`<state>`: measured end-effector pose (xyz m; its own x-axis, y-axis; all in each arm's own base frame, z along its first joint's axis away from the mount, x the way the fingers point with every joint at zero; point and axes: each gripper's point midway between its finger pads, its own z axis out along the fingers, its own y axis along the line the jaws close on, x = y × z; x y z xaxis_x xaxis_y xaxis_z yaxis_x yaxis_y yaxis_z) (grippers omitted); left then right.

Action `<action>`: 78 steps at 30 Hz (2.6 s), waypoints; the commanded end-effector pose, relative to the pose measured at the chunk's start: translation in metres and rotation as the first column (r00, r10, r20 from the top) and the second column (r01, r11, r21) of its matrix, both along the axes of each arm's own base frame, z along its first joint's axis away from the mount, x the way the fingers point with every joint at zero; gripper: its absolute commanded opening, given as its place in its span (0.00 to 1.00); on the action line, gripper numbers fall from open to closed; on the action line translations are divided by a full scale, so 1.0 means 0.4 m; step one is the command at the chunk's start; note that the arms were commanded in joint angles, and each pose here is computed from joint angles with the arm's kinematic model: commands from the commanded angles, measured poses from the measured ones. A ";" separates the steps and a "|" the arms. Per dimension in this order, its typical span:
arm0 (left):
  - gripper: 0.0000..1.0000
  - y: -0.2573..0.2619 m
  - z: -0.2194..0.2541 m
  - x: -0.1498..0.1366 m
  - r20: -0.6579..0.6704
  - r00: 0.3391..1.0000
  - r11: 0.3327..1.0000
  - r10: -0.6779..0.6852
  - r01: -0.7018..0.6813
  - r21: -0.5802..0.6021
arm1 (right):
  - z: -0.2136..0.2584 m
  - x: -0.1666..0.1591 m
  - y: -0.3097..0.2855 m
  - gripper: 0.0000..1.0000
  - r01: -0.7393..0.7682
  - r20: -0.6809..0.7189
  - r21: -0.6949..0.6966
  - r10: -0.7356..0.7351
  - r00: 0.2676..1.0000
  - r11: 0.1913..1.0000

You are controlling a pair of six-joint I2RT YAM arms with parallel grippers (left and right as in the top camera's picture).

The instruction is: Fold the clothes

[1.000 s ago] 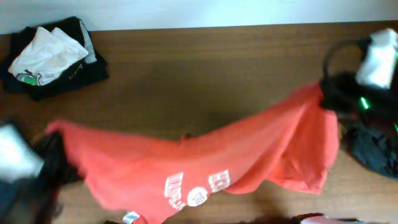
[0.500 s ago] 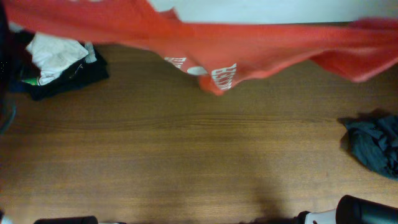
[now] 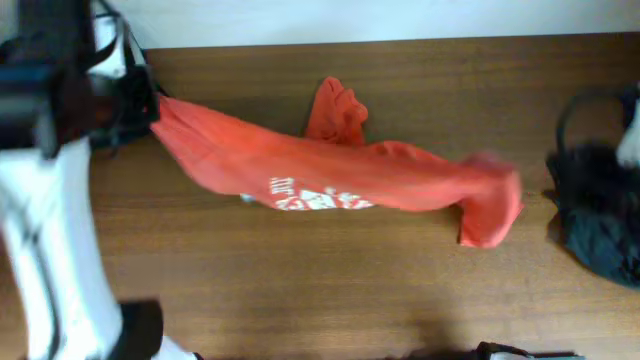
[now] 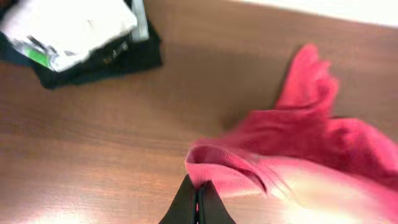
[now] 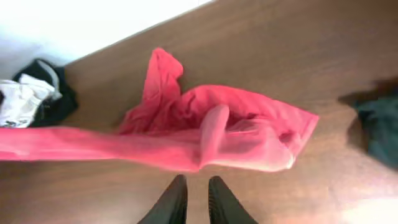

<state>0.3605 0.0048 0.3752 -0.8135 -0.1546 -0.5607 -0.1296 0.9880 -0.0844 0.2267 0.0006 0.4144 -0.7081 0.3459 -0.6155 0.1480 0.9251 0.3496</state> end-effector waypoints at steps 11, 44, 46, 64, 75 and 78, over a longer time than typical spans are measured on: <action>0.45 -0.030 -0.080 -0.508 0.022 1.000 0.999 -0.017 0.018 -0.049 | -0.323 -0.194 0.067 0.69 -0.024 -0.304 0.108 0.057 0.951 0.994; 0.80 -0.040 -0.468 -0.352 -0.471 0.882 0.996 -0.031 -0.013 -0.089 | -0.984 0.107 0.397 0.33 -0.411 -0.579 0.392 0.568 0.585 0.823; 0.80 -0.040 -0.468 -0.352 -0.471 0.881 0.996 -0.031 -0.013 -0.089 | -0.985 0.109 0.397 0.11 -0.384 -0.592 0.388 0.546 0.593 0.838; 0.80 -0.043 -0.471 -0.402 -0.541 0.840 0.995 -0.035 -0.020 -0.094 | -0.316 0.033 -0.055 0.04 0.135 -0.279 -0.149 -0.173 0.945 0.980; 0.80 -0.297 -0.512 -0.479 -0.529 0.723 0.872 -0.445 0.216 -0.438 | -0.302 -0.027 -0.168 0.04 0.252 -0.332 -0.113 -0.276 0.902 0.961; 0.80 -0.389 -0.587 -0.526 -0.558 0.674 0.863 -0.483 0.260 -0.434 | -0.320 -0.018 -0.172 0.04 0.249 -0.367 -0.108 -0.271 0.890 0.963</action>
<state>0.1715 -0.1213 0.1589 -0.9856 0.1578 0.0612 0.1220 0.9132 -0.3889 0.2158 -0.0664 0.2858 -0.7766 0.5226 -0.3519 0.4979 0.8513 0.1654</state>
